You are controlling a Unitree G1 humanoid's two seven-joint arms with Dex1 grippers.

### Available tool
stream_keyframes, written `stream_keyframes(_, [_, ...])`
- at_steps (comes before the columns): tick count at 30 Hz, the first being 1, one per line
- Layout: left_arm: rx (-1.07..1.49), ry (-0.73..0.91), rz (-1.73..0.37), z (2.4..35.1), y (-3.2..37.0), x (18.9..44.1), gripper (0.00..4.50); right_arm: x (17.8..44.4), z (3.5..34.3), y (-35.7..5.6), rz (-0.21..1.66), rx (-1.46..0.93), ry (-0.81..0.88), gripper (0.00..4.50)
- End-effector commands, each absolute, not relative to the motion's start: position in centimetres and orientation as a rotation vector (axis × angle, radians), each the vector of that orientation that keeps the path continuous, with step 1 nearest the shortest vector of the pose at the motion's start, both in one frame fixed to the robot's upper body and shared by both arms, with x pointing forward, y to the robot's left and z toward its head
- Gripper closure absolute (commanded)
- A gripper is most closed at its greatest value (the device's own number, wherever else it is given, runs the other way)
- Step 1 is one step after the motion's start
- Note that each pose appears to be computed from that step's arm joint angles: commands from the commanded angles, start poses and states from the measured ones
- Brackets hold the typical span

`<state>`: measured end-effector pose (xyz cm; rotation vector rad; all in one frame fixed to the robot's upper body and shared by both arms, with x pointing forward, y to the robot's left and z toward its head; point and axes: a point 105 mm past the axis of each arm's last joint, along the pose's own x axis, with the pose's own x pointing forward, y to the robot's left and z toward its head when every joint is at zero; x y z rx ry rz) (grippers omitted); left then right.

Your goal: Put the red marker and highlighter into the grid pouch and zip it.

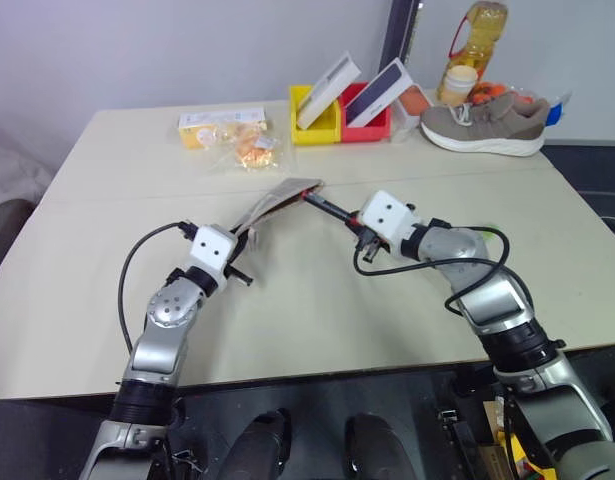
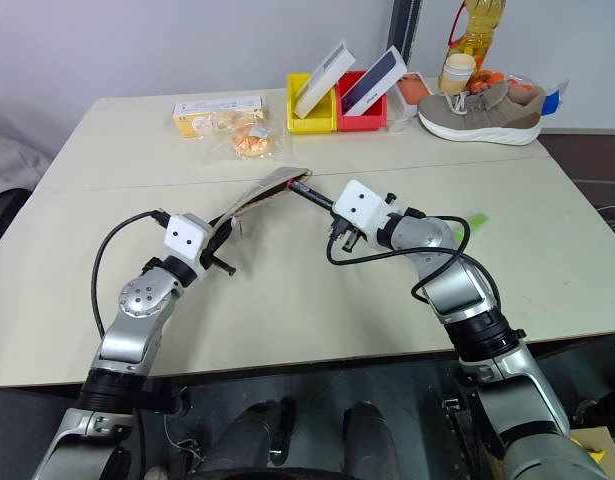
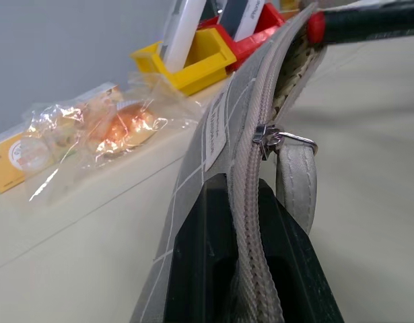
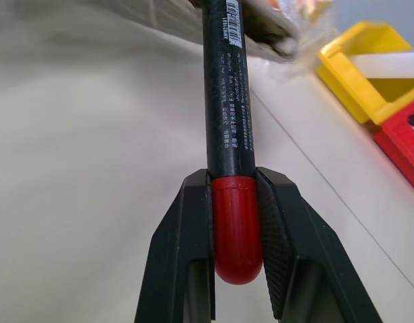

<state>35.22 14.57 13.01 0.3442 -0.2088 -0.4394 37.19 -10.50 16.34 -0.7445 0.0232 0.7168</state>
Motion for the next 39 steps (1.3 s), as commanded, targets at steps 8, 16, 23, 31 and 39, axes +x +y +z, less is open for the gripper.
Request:
stream_keyframes(8, [0.468,-0.280,-0.636,13.9,12.1,33.4,4.50,35.5,17.4,-8.9,0.847,-1.162,-0.085,4.15])
stream_keyframes(16, [0.535,-0.271,-0.832,13.6,10.4,32.1,4.50,34.1,16.4,-7.0,0.991,-1.426,-0.162,4.15])
stream_keyframes(23, [0.517,-0.256,-0.803,13.6,10.8,32.4,4.50,34.0,16.7,-6.9,0.981,-1.372,-0.164,2.64])
stream_keyframes(31, [0.450,-0.234,-0.685,13.4,11.4,33.4,4.50,33.0,21.2,-8.1,0.928,-0.891,-0.218,1.17])
stream_keyframes(39, [0.427,-0.210,-0.581,12.9,11.4,34.7,4.50,37.7,20.2,-19.8,0.303,-0.366,0.091,0.07])
